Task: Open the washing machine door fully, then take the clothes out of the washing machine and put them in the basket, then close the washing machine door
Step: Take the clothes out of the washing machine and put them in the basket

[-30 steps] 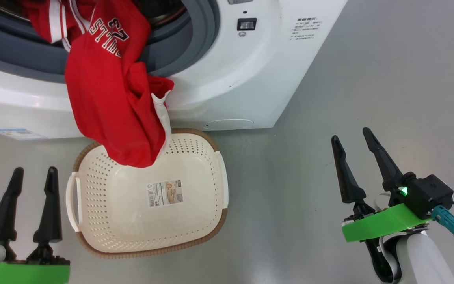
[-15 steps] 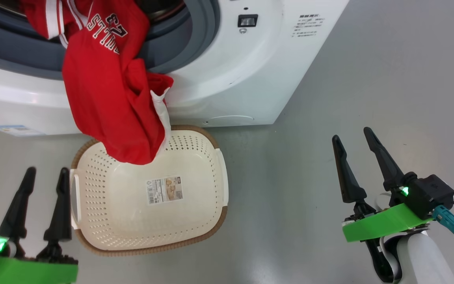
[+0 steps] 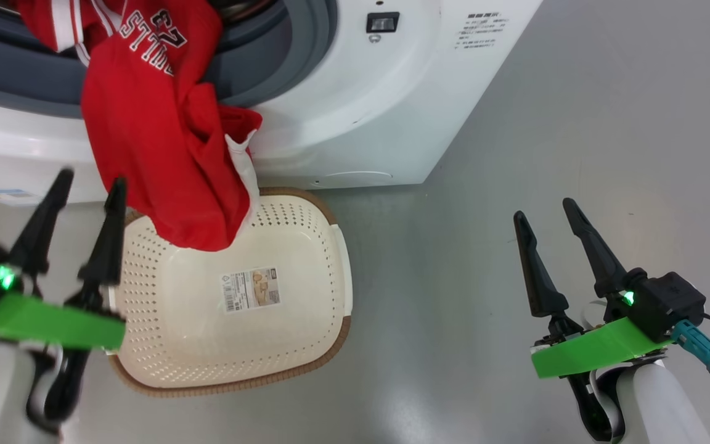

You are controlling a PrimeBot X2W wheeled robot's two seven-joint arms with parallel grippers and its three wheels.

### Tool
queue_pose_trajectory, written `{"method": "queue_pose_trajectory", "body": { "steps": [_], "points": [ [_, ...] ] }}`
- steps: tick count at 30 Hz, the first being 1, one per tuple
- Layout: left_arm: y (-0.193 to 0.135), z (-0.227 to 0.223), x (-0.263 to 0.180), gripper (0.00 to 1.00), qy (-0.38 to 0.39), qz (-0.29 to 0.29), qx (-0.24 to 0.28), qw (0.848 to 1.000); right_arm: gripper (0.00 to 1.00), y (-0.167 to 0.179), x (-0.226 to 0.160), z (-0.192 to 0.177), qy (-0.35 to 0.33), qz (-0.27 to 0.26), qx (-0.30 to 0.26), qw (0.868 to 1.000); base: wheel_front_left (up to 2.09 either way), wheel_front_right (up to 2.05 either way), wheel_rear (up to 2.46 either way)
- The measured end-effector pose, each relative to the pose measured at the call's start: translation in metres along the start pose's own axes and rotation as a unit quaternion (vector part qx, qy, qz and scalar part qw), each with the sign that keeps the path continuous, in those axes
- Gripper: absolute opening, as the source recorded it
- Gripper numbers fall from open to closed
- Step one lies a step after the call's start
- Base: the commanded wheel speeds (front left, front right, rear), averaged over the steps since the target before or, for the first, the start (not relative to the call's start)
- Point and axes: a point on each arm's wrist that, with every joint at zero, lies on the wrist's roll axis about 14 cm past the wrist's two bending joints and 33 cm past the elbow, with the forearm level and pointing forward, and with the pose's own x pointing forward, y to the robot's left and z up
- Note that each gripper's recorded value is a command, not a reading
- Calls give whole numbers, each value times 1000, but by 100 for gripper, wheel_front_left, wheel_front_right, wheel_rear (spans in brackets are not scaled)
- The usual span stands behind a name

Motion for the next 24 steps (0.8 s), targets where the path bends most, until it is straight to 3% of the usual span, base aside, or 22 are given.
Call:
{"method": "queue_pose_trajectory", "body": {
  "steps": [11,24],
  "points": [
    [-15,-1,59,100,65,-44,32,996,100,1,5,-3,1,3,6,1000,0,0,0],
    [-14,5,108,100,123,-50,67,989,100,-3,5,-8,6,-4,19,1000,0,0,0]
  ]
}}
